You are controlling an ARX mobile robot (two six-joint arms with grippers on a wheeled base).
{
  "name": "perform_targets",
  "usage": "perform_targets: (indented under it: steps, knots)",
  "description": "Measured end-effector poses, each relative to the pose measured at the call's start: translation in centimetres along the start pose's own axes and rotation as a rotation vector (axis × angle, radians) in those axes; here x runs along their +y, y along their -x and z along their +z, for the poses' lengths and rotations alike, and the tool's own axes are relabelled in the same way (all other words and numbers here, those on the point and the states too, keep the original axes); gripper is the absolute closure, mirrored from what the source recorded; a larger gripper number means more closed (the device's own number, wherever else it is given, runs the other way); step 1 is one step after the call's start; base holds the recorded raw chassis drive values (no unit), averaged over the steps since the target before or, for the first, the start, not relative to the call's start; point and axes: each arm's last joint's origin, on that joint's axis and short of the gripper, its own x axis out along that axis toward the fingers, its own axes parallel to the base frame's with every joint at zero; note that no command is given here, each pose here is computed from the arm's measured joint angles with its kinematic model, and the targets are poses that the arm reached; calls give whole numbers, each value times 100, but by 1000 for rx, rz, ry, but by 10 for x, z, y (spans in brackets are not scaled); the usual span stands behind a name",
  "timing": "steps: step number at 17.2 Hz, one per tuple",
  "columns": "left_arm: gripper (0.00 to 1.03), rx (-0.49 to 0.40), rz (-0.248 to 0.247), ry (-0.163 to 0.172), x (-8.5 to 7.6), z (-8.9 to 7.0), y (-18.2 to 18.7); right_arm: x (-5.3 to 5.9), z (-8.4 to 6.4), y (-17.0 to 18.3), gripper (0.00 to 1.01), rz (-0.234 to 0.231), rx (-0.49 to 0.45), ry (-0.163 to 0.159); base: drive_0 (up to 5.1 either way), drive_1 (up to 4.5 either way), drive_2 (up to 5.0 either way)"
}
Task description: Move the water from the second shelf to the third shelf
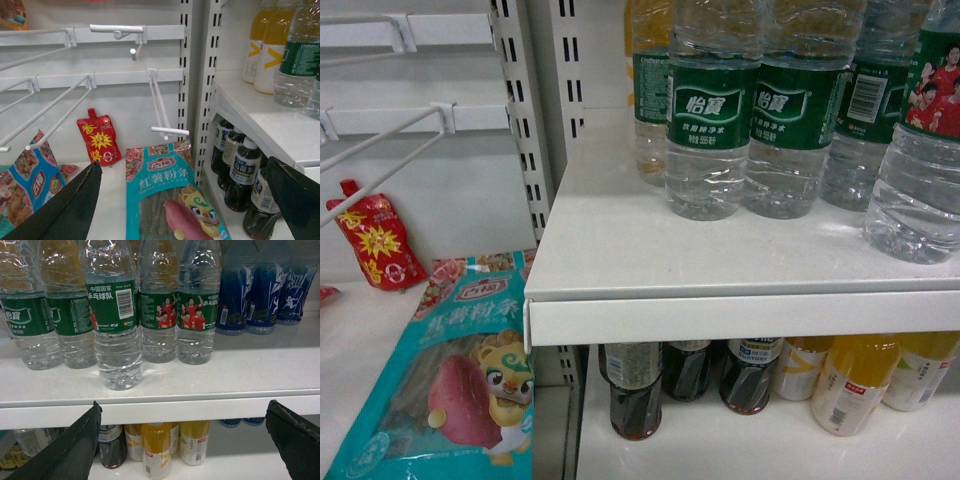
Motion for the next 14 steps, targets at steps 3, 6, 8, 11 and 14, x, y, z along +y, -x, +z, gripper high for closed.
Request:
perform_targets:
  steps: [3, 6, 8, 11, 14]
  knots:
    - [5, -1, 0, 0, 0, 0, 0, 0, 0, 0, 3, 0, 1, 0, 0, 0, 0]
    - [5, 0, 0, 0, 0, 0, 0, 0, 0, 0, 3, 0, 0, 0, 0, 0, 0]
    - [5, 1, 0, 0, 0, 0, 0, 0, 0, 0, 3, 1, 2, 1, 0, 0, 0]
    - [5, 0, 0, 0, 0, 0, 0, 0, 0, 0, 3, 0, 1, -1, 0, 0, 0]
    - [5, 1, 0, 0, 0, 0, 0, 0, 0, 0, 3, 0, 1, 0, 0, 0, 0]
